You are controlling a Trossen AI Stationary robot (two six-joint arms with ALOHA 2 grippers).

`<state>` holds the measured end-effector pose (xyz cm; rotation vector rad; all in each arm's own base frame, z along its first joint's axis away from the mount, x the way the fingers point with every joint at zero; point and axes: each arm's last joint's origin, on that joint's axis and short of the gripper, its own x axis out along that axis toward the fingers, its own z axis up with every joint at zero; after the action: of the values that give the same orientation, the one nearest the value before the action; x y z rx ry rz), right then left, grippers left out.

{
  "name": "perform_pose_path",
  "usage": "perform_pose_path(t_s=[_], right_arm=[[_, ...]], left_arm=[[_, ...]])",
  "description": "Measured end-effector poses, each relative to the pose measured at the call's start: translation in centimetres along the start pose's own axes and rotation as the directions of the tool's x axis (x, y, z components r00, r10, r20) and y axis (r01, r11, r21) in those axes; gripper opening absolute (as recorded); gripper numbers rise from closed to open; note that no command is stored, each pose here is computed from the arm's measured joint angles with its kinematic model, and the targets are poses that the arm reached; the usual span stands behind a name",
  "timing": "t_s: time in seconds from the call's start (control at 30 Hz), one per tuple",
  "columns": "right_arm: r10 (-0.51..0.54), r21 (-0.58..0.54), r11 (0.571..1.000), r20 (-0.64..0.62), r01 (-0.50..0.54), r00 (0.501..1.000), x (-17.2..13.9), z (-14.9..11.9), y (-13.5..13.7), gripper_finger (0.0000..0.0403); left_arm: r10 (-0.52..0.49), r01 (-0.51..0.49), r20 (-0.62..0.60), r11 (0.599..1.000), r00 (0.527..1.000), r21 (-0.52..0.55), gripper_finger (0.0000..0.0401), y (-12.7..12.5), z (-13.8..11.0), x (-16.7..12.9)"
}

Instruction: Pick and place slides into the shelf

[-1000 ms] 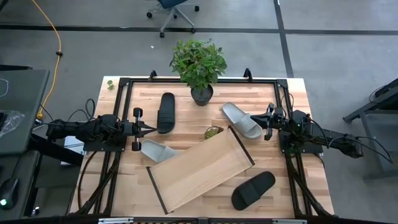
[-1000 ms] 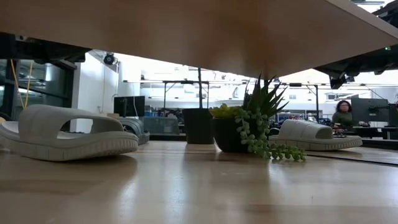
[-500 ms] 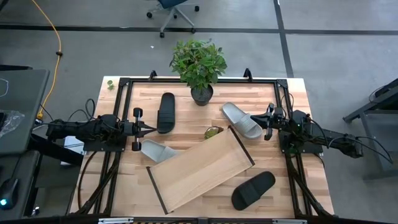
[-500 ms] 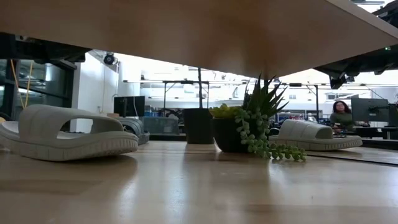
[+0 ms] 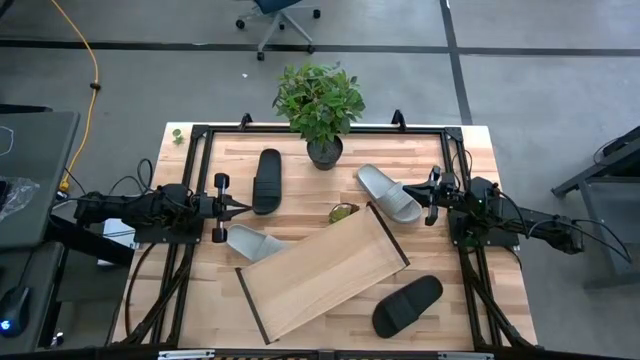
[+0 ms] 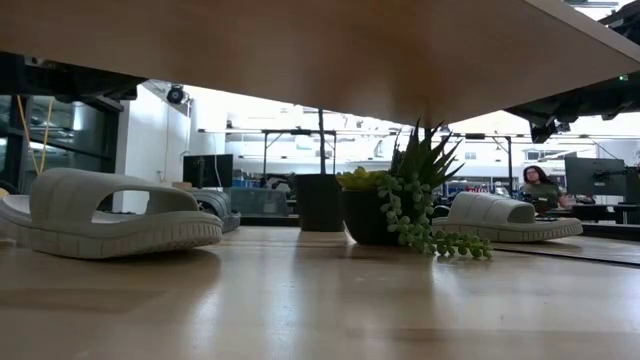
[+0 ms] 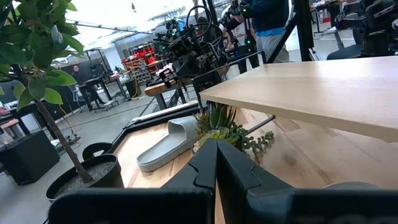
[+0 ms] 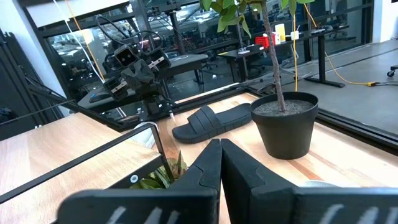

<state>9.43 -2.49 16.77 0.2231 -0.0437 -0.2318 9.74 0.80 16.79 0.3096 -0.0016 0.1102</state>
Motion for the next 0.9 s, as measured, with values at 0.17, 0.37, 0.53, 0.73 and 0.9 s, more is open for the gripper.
perform_pose_path(t_s=[0.17,0.37,0.53,0.73,0.9], right_arm=[[0.0,0.0,1.0,0.0,0.0,1.0,0.0,0.0,0.0,0.0],[0.0,0.0,1.0,0.0,0.0,1.0,0.0,0.0,0.0,0.0],[-0.004,-0.021,1.0,0.001,0.004,1.0,0.0,0.0,-0.01,0.0],[-0.043,-0.155,0.987,0.009,0.044,0.999,0.0,0.01,-0.13,0.0],[-0.043,-0.153,0.987,0.009,0.044,0.999,0.0,0.02,-0.12,0.0]], left_arm=[[0.0,0.0,0.0,1.0,1.0,-0.002,0.0001,0.0,0.0,0.0],[-0.003,0.003,0.001,0.994,1.0,-0.114,0.0001,-0.01,0.0,0.0],[-0.003,0.003,0.001,0.962,1.0,-0.272,0.0001,-0.01,0.01,0.0],[-0.002,0.002,0.001,0.94,1.0,-0.341,0.0001,-0.01,0.0,0.0],[-0.001,0.001,0.001,0.918,1.0,-0.398,0.0001,0.0,0.01,0.0]])
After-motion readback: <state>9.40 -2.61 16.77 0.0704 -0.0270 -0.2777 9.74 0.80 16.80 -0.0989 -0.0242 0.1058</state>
